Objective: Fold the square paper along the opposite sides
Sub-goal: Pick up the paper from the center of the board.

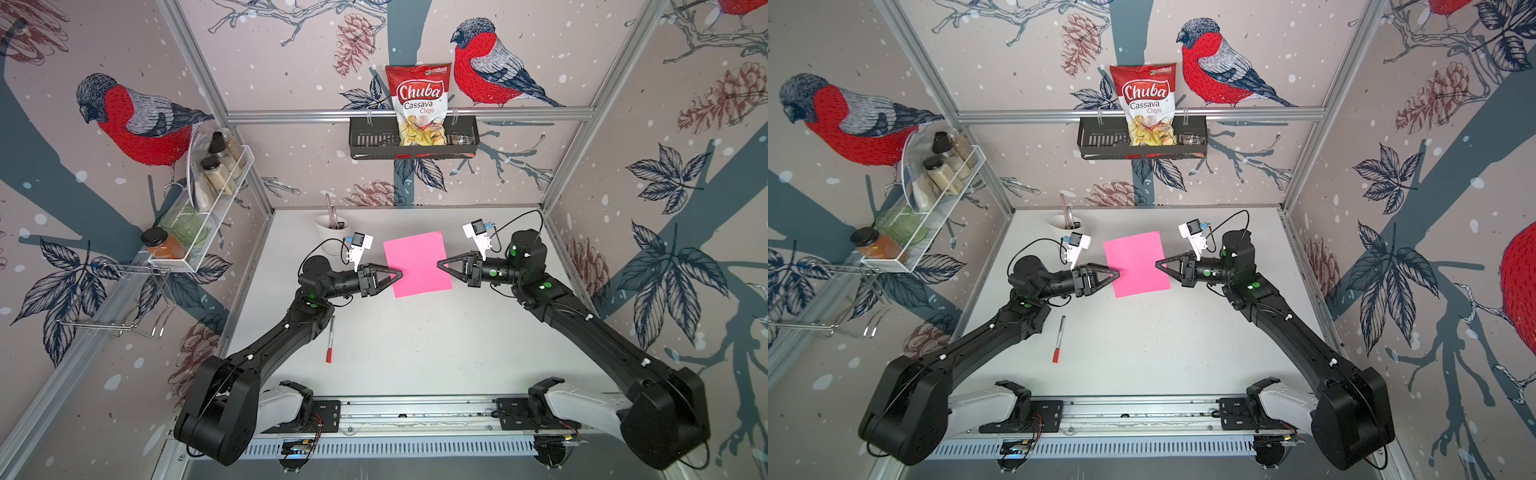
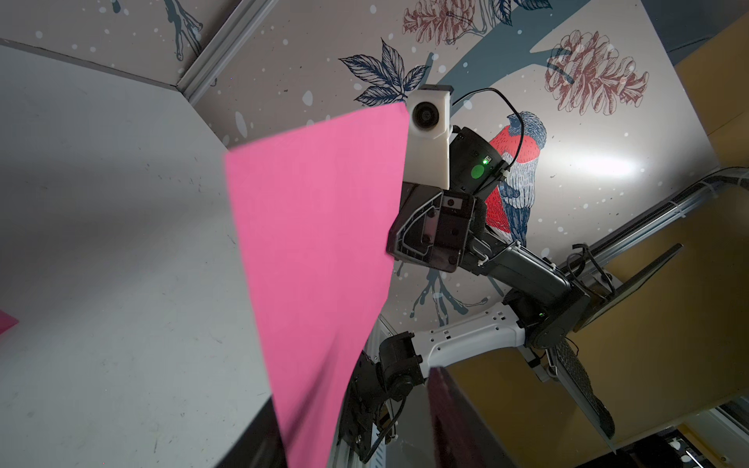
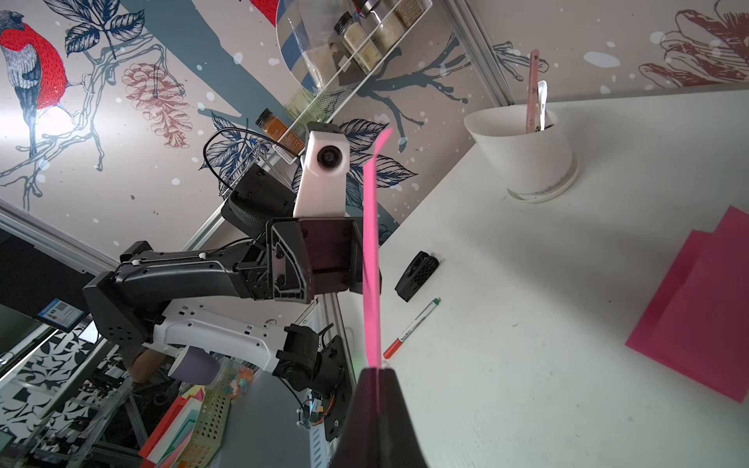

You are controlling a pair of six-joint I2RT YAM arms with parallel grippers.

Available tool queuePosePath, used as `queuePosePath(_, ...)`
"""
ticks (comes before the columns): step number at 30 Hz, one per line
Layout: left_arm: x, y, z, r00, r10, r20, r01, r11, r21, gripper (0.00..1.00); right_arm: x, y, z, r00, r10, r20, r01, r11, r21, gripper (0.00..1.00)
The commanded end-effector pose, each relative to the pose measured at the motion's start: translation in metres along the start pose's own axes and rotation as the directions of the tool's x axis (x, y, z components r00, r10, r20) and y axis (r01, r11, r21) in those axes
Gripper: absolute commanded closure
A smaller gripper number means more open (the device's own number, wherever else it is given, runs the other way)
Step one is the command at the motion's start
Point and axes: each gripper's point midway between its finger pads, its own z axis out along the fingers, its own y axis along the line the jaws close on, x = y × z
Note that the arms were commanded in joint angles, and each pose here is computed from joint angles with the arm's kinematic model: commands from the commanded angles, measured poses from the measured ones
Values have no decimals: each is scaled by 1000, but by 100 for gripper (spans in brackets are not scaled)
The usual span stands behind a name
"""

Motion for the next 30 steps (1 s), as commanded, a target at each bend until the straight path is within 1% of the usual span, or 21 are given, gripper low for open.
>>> queuePosePath(1, -2, -1, -2, 999, 39, 10, -39, 999, -5, 54, -1, 0, -2, 1000, -24, 5, 24, 1000, 3, 100)
queuePosePath(3, -3, -1, -2, 999, 43, 13, -43, 999, -8, 56, -1, 0, -2, 1000, -21, 6, 21, 1000, 3, 100)
queuePosePath(4, -3, 0, -3, 999, 43, 15, -42, 999, -10, 59, -1, 0, -2, 1000, -21, 7, 21, 1000, 2, 100)
queuePosePath(9, -3, 3, -2, 999, 35, 19, -35, 999, -22, 79, 1, -1, -2, 1000, -16, 6, 16, 1000, 3, 100)
queuePosePath(12, -3, 5, -2, 999, 36, 22, -35, 999, -29, 80, 2, 0, -3, 1000, -17, 9, 17, 1000, 3, 100)
queuePosePath(17, -4, 7, -3, 999, 41, 33, -39, 998, -43, 74, 4, -3, -3, 1000, -11, 13, 11, 1000, 8, 100)
queuePosePath(21, -4, 6, -4, 998, 46, 34, -44, 998, -44, 74, 6, -3, -3, 1000, -11, 16, 11, 1000, 14, 100)
queuePosePath(24, -4, 7, -4, 998, 45, 33, -43, 998, -47, 80, 6, -3, -4, 1000, -10, 19, 10, 1000, 16, 100)
queuePosePath(29, -4, 9, -3, 999, 38, 32, -36, 998, -54, 100, 6, -3, -5, 1000, -9, 25, 9, 1000, 17, 100)
queuePosePath(30, -4, 9, -3, 999, 36, 33, -34, 998, -57, 100, 5, -3, -5, 1000, -9, 26, 8, 1000, 15, 100)
